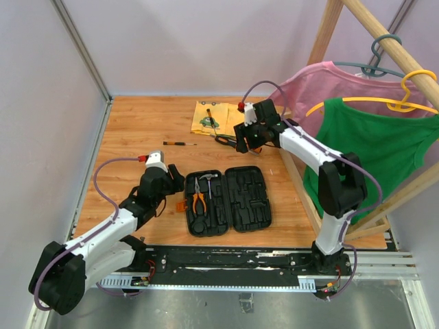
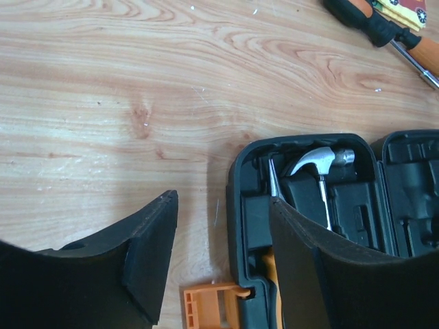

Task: Sort the tools into containers
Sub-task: Pick up the screwdriver from the center of the board, then place the screwdriver in the storage box, then pick up the screwdriver from the storage box.

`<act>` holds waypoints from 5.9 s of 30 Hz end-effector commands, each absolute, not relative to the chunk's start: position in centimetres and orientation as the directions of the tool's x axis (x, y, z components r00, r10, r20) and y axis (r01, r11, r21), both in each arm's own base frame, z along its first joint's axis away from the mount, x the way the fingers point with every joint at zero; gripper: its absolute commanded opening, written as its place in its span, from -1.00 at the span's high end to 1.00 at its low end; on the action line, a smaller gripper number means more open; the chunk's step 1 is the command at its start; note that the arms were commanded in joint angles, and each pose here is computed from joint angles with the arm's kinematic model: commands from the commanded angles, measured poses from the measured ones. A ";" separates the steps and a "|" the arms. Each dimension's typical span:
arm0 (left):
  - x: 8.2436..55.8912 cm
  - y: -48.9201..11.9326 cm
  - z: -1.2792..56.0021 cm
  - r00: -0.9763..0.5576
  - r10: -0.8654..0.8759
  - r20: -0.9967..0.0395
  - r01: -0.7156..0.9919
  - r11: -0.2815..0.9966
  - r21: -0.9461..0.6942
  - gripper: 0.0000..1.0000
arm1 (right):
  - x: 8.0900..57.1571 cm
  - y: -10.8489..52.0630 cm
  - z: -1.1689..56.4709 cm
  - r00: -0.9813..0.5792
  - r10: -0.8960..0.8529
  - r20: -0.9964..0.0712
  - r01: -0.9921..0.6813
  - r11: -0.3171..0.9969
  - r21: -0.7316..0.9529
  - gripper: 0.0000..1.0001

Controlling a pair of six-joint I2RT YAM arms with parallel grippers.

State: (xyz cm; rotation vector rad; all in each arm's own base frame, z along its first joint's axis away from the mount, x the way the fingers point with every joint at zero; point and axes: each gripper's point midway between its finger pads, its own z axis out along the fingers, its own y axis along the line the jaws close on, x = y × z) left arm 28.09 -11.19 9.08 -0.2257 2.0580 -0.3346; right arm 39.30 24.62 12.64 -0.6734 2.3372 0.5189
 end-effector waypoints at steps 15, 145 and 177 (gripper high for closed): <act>28.3 -12.1 12.0 -0.339 -0.325 -0.883 0.119 0.916 -0.382 -0.24 | 45.9 29.5 9.0 -0.504 -0.554 -0.663 -0.787 0.610 0.088 -0.15; 29.2 -14.0 8.9 -0.469 -0.271 -0.840 0.133 0.919 -0.371 -0.23 | 17.0 27.0 10.3 0.611 -0.540 -0.578 -0.785 -0.508 -0.355 0.91; 29.3 -13.8 8.7 -0.476 -0.270 -0.837 0.117 0.924 -0.365 -0.23 | 16.8 27.7 7.7 0.610 -0.590 -0.528 -0.778 -0.570 -0.263 0.05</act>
